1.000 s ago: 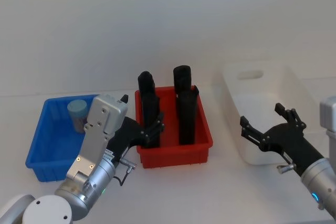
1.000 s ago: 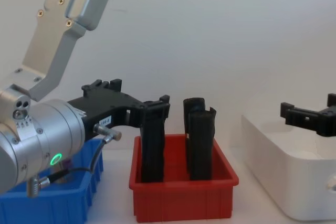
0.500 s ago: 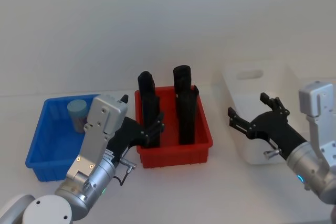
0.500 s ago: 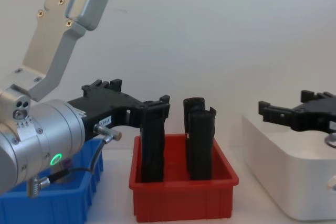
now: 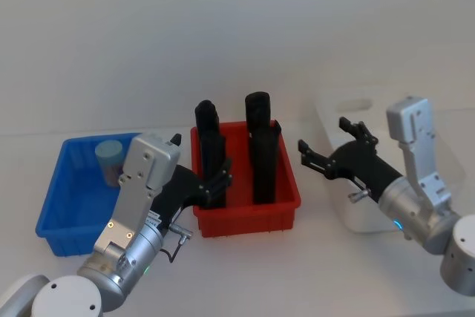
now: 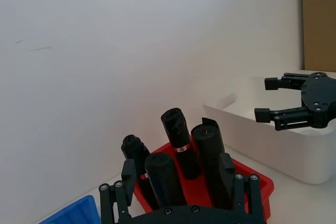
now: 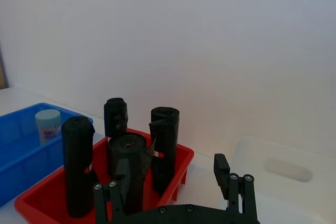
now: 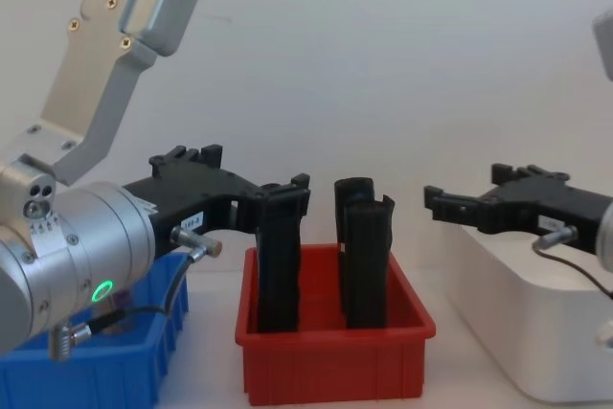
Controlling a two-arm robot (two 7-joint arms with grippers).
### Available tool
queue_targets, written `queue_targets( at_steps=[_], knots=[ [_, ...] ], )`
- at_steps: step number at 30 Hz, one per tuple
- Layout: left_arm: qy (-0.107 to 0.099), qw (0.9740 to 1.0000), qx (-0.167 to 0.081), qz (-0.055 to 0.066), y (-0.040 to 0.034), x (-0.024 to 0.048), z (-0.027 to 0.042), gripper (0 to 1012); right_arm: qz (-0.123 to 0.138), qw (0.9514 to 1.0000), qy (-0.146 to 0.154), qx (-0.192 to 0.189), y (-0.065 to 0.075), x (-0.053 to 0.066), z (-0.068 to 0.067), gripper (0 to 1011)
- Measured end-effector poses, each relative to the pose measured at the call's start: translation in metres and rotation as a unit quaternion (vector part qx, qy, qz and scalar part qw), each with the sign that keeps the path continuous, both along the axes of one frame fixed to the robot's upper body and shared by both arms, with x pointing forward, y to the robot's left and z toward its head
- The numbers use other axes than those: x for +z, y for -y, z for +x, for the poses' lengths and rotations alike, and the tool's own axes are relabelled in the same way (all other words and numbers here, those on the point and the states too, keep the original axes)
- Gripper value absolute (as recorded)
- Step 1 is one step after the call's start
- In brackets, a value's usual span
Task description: Pick the cotton swabs from the blue box and place them into the white box.
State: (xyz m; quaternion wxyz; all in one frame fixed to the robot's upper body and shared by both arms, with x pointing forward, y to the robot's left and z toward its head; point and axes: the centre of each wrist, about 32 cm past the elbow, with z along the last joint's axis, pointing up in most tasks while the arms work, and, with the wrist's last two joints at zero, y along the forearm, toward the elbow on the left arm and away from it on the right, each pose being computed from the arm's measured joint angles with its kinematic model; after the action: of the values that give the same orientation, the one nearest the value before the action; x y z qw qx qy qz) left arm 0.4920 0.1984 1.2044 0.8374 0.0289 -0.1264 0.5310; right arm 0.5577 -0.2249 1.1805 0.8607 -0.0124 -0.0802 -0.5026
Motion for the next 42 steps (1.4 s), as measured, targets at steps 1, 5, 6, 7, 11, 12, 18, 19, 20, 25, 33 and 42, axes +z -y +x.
queue_targets(
  at_steps=[1, 5, 6, 7, 11, 12, 18, 19, 20, 25, 33, 42],
  knots=[
    [0.0, 1.0, 0.0, 0.0, 0.0, 0.0, 0.0, 1000, -0.001, 1.0, 0.0, 0.003, -0.001, 0.0, 0.003, 1001],
    [0.0, 1.0, 0.0, 0.0, 0.0, 0.0, 0.0, 1000, -0.007, 0.9996, -0.002, 0.028, -0.005, -0.001, 0.019, 1001],
    [0.0, 1.0, 0.0, 0.0, 0.0, 0.0, 0.0, 1000, -0.008, 0.9995, -0.002, 0.031, -0.005, -0.001, 0.021, 1001],
    [0.0, 1.0, 0.0, 0.0, 0.0, 0.0, 0.0, 1000, -0.009, 0.9993, -0.003, 0.035, -0.006, -0.001, 0.023, 1001],
    [0.0, 1.0, 0.0, 0.0, 0.0, 0.0, 0.0, 1000, -0.013, 0.9984, -0.008, 0.055, -0.009, -0.002, 0.033, 1001],
    [0.0, 1.0, 0.0, 0.0, 0.0, 0.0, 0.0, 999, -0.014, 0.9979, -0.011, 0.063, -0.01, -0.003, 0.037, 1001],
    [0.0, 1.0, 0.0, 0.0, 0.0, 0.0, 0.0, 1000, -0.017, 0.996, -0.021, 0.085, -0.014, -0.005, 0.047, 1001],
    [0.0, 1.0, 0.0, 0.0, 0.0, 0.0, 0.0, 1000, -0.018, 0.9955, -0.023, 0.09, -0.014, -0.005, 0.05, 1001],
    [0.0, 1.0, 0.0, 0.0, 0.0, 0.0, 0.0, 1000, -0.018, 0.9953, -0.025, 0.092, -0.015, -0.006, 0.052, 1001],
    [0.0, 1.0, 0.0, 0.0, 0.0, 0.0, 0.0, 1000, -0.017, 0.9939, -0.037, 0.102, -0.016, -0.01, 0.061, 1001],
    [0.0, 1.0, 0.0, 0.0, 0.0, 0.0, 0.0, 1000, -0.013, 0.9922, -0.052, 0.113, -0.017, -0.016, 0.072, 1001],
    [0.0, 1.0, 0.0, 0.0, 0.0, 0.0, 0.0, 999, -0.01, 0.9899, -0.064, 0.126, -0.02, -0.022, 0.084, 1001]
  ],
)
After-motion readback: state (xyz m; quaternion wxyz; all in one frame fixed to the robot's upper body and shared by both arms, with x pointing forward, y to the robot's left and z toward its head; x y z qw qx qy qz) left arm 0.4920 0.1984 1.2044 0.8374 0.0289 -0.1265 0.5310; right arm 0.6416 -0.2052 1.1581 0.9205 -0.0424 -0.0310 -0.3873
